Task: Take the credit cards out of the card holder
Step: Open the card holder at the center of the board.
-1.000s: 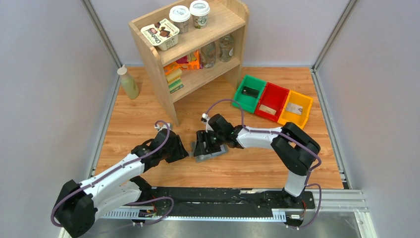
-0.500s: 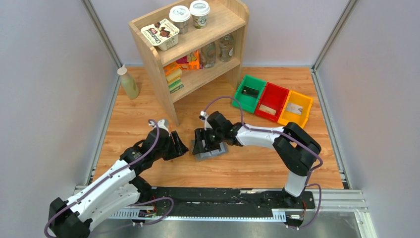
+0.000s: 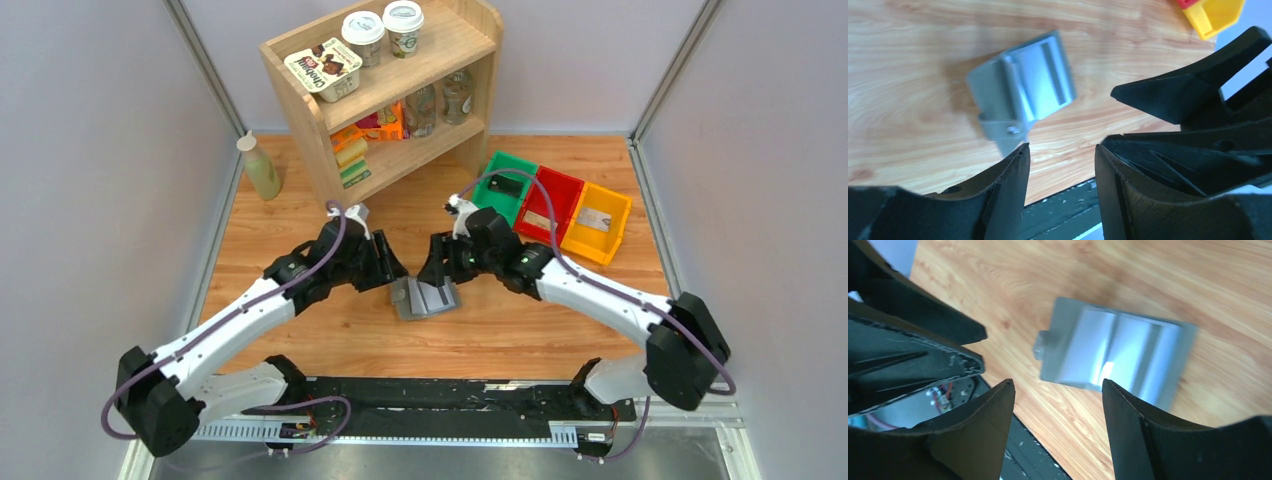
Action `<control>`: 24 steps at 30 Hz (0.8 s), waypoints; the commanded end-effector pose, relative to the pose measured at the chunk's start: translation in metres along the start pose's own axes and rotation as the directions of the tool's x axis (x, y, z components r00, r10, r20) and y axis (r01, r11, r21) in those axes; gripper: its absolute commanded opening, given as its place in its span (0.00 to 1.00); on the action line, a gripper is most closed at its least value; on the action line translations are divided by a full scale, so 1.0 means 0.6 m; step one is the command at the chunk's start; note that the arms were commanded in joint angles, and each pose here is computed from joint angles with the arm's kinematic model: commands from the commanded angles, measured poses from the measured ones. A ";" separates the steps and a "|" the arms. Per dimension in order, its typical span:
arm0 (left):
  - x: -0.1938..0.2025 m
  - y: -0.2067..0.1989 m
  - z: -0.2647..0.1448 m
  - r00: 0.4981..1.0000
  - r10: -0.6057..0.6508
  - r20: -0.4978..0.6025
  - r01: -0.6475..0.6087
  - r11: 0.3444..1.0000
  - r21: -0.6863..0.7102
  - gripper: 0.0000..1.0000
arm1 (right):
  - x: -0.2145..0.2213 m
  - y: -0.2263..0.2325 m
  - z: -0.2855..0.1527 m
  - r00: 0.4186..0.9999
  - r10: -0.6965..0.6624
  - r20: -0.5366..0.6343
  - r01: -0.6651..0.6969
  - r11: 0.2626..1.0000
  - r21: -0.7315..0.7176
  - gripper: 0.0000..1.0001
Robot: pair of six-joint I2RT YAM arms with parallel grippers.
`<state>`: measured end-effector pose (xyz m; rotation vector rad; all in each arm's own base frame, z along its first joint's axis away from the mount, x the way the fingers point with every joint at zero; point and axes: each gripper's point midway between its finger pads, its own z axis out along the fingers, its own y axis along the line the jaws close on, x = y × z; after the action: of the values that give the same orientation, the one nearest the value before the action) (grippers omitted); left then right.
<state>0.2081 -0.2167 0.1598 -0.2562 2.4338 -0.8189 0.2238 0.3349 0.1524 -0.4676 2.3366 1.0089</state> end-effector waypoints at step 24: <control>0.081 0.061 0.172 0.990 -0.031 -0.139 0.000 0.976 -0.217 0.33 | 0.003 -0.114 -0.054 0.995 0.024 0.092 -0.038 0.986 0.162 0.55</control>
<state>0.2228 -0.2568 0.0385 -0.2820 2.7017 -0.4995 0.2294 0.2329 0.1049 -0.2389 2.4281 0.6756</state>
